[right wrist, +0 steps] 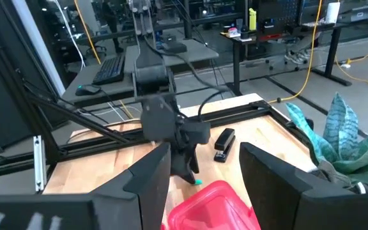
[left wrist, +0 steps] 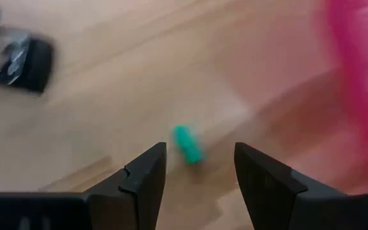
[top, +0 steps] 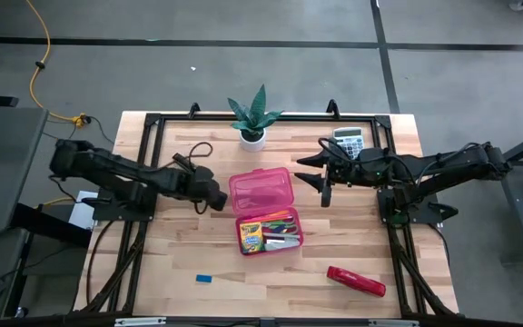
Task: Pack school essentials
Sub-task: Put the green pencil top eraser into the red supply box
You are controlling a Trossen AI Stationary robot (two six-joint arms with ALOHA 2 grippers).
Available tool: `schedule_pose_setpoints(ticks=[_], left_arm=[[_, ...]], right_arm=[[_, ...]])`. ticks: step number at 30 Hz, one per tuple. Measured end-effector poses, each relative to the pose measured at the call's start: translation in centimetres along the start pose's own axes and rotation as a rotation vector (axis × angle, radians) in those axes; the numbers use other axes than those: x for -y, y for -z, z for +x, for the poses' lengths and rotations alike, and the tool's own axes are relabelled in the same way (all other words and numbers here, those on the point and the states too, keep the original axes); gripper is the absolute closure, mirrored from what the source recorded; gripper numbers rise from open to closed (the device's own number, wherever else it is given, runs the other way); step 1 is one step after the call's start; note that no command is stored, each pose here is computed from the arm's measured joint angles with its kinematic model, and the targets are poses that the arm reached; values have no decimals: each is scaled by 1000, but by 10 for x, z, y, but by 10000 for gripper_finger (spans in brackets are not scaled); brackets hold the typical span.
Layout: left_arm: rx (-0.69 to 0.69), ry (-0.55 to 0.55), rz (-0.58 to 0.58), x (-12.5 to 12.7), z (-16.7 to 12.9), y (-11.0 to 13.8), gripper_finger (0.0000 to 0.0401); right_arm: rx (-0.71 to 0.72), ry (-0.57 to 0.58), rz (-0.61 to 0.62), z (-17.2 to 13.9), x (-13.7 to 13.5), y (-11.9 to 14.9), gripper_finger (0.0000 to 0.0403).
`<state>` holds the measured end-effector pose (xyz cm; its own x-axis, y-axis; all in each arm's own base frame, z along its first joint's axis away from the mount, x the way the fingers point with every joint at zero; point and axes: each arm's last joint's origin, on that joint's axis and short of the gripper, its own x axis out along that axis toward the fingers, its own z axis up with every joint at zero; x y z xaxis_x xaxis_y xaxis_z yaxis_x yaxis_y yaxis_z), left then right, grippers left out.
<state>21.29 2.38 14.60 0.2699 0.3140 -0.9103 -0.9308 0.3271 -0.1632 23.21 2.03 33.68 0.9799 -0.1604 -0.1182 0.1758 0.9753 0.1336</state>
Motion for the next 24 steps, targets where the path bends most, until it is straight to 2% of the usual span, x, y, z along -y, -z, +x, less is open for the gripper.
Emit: schedule_pose_setpoints(ticks=[3,5,13,18,24], left_arm=[[-31,-94,-55,-4,10,5,227],[-23,-118,-91,-4,15,6,227],[21,-103,-128,1,22,5,227],[37,-106,-126,2,23,5,227],[53,-114,-30,2,24,5,252]], right_arm=[[-4,0,8,0,0,1,222],[-7,1,7,0,0,1,222],[-7,1,11,0,0,1,222],[-7,1,10,0,0,1,222],[-7,0,7,0,0,1,222]])
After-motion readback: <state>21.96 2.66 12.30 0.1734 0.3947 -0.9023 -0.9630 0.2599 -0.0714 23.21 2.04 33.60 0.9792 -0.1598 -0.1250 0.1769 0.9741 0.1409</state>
